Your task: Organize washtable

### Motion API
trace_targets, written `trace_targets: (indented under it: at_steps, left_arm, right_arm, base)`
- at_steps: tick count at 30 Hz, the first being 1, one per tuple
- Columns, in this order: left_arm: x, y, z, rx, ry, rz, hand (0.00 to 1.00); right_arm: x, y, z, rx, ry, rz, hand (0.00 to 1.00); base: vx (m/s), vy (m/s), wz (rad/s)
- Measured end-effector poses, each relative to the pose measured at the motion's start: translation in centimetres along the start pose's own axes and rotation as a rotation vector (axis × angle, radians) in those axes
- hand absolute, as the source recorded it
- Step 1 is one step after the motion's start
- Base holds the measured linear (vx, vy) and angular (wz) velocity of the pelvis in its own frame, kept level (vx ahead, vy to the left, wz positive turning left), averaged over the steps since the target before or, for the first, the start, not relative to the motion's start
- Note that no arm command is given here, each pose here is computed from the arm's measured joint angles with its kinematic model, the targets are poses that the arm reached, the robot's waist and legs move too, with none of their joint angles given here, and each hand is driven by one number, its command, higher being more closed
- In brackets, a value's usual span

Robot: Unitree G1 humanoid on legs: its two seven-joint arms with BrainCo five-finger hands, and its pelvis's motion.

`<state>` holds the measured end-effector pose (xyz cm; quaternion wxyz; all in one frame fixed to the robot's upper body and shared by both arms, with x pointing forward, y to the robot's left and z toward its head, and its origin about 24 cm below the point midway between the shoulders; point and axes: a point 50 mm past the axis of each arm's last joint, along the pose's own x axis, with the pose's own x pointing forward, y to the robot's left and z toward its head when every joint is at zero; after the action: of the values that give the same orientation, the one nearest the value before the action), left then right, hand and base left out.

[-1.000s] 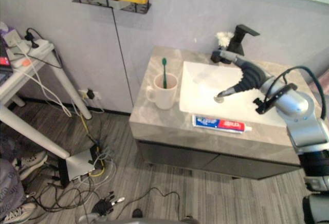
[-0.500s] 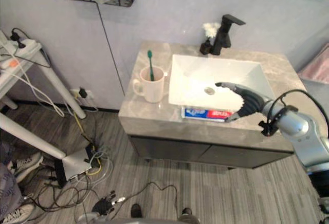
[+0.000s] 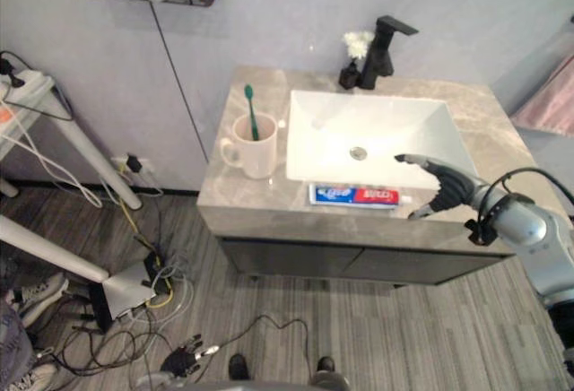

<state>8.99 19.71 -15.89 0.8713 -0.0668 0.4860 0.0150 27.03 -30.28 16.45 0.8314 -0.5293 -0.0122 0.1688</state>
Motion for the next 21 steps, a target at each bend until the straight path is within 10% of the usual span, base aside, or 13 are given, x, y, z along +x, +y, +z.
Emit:
trace_targets:
  at_steps: [21]
  left_arm:
    - [0.0, 0.1, 0.2, -0.004, -0.007, 0.002, 0.00]
  right_arm:
    - [1.4, 1.7, -0.8, 0.111, 0.008, -0.036, 0.00]
  base:
    - [0.00, -0.004, 0.03]
